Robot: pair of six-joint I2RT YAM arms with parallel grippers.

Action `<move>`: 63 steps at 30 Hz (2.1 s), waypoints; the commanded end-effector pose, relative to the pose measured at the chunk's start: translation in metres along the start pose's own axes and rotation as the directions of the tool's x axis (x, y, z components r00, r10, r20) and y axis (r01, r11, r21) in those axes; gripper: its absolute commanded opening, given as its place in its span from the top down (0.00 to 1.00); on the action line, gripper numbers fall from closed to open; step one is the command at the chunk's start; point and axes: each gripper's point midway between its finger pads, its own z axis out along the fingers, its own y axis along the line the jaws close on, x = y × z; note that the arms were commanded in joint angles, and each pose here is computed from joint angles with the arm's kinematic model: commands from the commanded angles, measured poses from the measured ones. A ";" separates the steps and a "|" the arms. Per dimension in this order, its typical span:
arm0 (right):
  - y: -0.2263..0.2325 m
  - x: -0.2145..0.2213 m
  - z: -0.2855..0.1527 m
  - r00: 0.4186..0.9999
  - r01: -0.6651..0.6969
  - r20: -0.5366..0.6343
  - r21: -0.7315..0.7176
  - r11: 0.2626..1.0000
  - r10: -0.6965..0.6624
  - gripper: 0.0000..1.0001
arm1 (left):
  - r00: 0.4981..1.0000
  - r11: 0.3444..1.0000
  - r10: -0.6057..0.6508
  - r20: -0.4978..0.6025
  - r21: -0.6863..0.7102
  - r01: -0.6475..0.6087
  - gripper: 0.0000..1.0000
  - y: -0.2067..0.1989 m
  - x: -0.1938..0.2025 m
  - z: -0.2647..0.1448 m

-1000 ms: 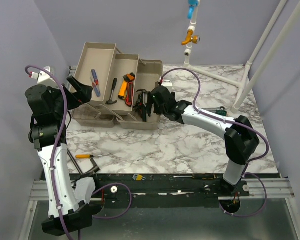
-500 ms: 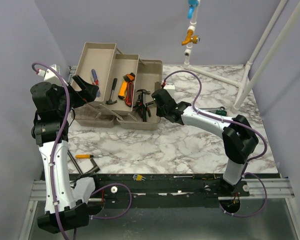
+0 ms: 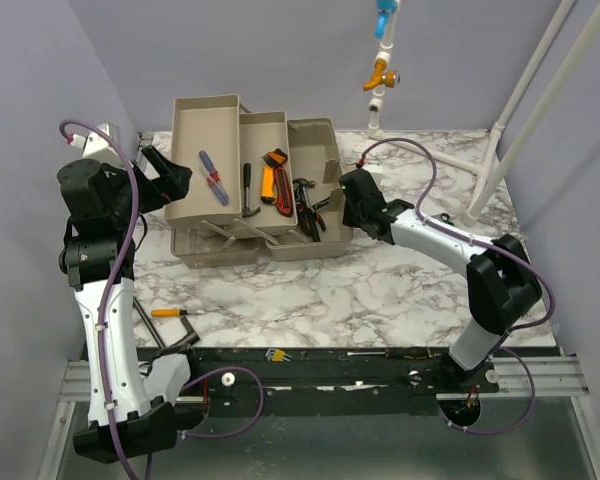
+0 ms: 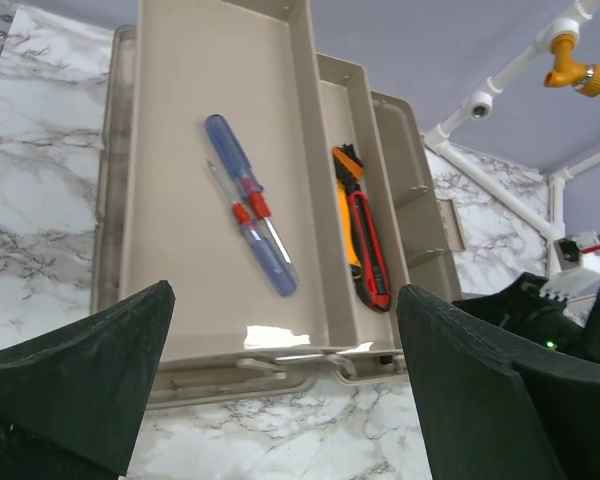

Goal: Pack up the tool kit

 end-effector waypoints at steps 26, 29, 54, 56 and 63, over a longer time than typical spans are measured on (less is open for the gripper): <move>-0.032 0.017 -0.021 0.995 -0.032 -0.093 -0.075 0.997 0.025 0.99 | 0.797 0.897 -0.415 -0.439 -0.346 0.276 0.26 0.183 0.115 0.102; -0.024 0.017 -0.021 0.995 -0.027 -0.094 -0.118 0.993 0.015 0.99 | 0.750 0.912 -0.392 -0.533 -0.333 0.240 0.26 0.179 0.140 0.114; -0.006 0.017 -0.028 0.993 -0.031 -0.119 -0.221 0.975 0.005 0.99 | 0.676 0.961 -0.201 -0.709 -0.278 -0.006 1.00 0.163 0.192 0.128; -0.004 0.018 -0.027 0.992 -0.037 -0.125 -0.225 0.974 0.009 0.99 | 0.685 0.958 -0.192 -0.702 -0.287 -0.025 1.00 0.164 0.188 0.127; 0.004 0.023 -0.028 0.989 -0.067 -0.147 -0.269 0.961 0.028 0.99 | 0.801 0.926 -0.094 -0.592 -0.347 -0.148 1.00 0.161 0.147 0.117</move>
